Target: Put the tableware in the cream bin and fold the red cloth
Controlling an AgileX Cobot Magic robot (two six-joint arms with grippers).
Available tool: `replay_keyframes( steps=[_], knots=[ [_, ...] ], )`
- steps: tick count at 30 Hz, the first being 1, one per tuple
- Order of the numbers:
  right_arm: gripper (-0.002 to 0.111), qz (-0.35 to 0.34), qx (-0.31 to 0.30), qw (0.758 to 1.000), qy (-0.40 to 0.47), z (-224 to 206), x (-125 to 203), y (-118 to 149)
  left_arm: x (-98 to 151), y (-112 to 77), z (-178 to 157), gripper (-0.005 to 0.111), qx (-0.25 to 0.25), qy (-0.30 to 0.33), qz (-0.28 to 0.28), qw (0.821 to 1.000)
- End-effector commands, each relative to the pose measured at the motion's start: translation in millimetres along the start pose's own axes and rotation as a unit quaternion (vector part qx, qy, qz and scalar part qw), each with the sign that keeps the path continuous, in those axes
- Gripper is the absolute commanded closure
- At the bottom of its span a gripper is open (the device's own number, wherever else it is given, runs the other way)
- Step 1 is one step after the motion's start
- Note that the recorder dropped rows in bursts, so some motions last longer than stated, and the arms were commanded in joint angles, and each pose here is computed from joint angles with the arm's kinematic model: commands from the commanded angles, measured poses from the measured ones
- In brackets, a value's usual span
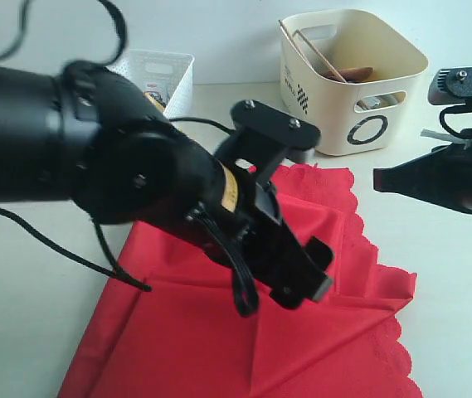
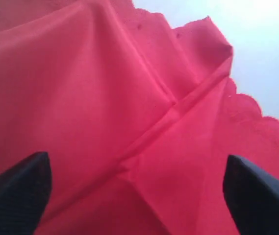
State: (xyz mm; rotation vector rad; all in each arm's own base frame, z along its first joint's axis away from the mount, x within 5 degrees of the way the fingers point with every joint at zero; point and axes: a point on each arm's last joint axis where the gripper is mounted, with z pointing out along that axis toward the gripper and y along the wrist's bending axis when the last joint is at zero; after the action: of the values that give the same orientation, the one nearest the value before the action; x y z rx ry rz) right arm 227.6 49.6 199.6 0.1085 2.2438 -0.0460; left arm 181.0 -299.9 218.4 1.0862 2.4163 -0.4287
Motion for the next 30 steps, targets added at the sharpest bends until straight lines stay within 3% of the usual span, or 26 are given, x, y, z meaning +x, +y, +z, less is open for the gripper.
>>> replay_keyframes(
  steps=[1, 4, 5, 8, 12, 21, 26, 30],
  knots=[
    [0.108, -0.004, -0.013, 1.000, 0.006, 0.7, 1.8, 1.7, 15.3, 28.6, -28.6, 0.055, -0.042, 0.019, 0.004, 0.999],
    [0.108, -0.004, -0.023, 1.000, 0.009, 0.6, 2.3, 3.5, 41.2, 51.7, -23.3, 0.099, -0.069, 0.047, -0.020, 0.996],
    [0.108, -0.004, -0.023, 1.000, 0.009, 0.6, 2.3, 3.5, 49.8, 58.1, -19.3, 0.106, -0.076, 0.056, -0.029, 0.995],
    [0.108, -0.004, -0.032, 0.999, 0.012, 0.5, 2.8, 5.2, 78.6, 76.4, -7.6, 0.105, -0.090, 0.074, -0.073, 0.991],
    [0.108, -0.012, -0.078, 0.997, 0.023, -0.5, 5.0, 13.5, 105.9, 86.3, 4.8, 0.105, -0.092, 0.085, -0.087, 0.988],
    [0.108, -0.027, -0.093, 0.995, 0.024, -1.0, 5.4, 16.2, 121.8, 89.2, 31.2, 0.105, -0.091, 0.117, -0.075, 0.986],
    [0.108, -0.027, -0.093, 0.995, 0.024, -1.0, 5.4, 16.2, 121.5, 69.8, 34.1, 0.105, -0.072, 0.116, -0.058, 0.989],
    [0.108, -0.027, -0.093, 0.995, 0.024, -1.0, 5.4, 16.2, 112.4, 34.6, 19.3, 0.105, -0.035, 0.071, -0.014, 0.997]
  ],
)
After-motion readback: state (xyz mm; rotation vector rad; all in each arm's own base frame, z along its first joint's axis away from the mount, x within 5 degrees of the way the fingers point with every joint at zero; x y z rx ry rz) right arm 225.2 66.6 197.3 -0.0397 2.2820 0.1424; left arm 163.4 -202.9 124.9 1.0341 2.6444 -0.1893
